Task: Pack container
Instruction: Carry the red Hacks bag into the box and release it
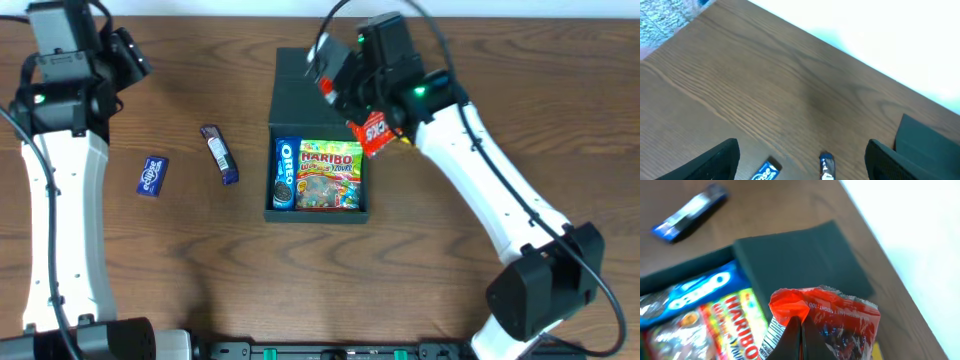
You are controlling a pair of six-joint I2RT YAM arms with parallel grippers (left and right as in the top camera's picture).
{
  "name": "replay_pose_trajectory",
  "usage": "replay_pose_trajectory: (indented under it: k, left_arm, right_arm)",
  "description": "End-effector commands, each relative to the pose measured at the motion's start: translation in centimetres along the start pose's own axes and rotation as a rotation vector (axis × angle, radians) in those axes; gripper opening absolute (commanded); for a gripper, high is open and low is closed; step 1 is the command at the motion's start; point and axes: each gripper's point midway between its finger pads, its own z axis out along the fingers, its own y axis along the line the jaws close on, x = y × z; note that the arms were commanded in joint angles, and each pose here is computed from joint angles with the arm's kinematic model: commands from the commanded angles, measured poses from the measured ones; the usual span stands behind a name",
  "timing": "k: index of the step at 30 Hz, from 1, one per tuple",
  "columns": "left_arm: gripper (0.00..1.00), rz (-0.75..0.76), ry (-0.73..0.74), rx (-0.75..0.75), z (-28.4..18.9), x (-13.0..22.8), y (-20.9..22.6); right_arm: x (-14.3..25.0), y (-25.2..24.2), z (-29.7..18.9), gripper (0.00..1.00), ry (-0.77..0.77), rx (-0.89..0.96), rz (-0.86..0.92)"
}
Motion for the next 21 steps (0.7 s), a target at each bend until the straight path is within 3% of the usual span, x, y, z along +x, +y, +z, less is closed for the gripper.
replay_pose_trajectory:
  k: [1, 8, 19, 21]
  left_arm:
    - [0.82, 0.002, -0.024, 0.007, -0.7, -0.9, 0.2]
    - [0.82, -0.002, -0.049, 0.024, -0.7, -1.6, -0.2]
    - [0.82, -0.002, -0.050, 0.024, -0.7, -1.6, -0.2]
    - [0.82, -0.002, -0.050, 0.024, -0.7, -1.6, -0.2]
  right_arm:
    - [-0.9, 2.7, 1.0, 0.01, -0.025, -0.099, -0.154]
    - [1.1, 8.5, 4.9, 0.01, 0.046, -0.285, -0.256]
    - [2.9, 9.6, 7.2, 0.02, 0.063, -0.346, -0.370]
    - [2.9, 9.5, 7.6, 0.38, 0.065, -0.337, -0.373]
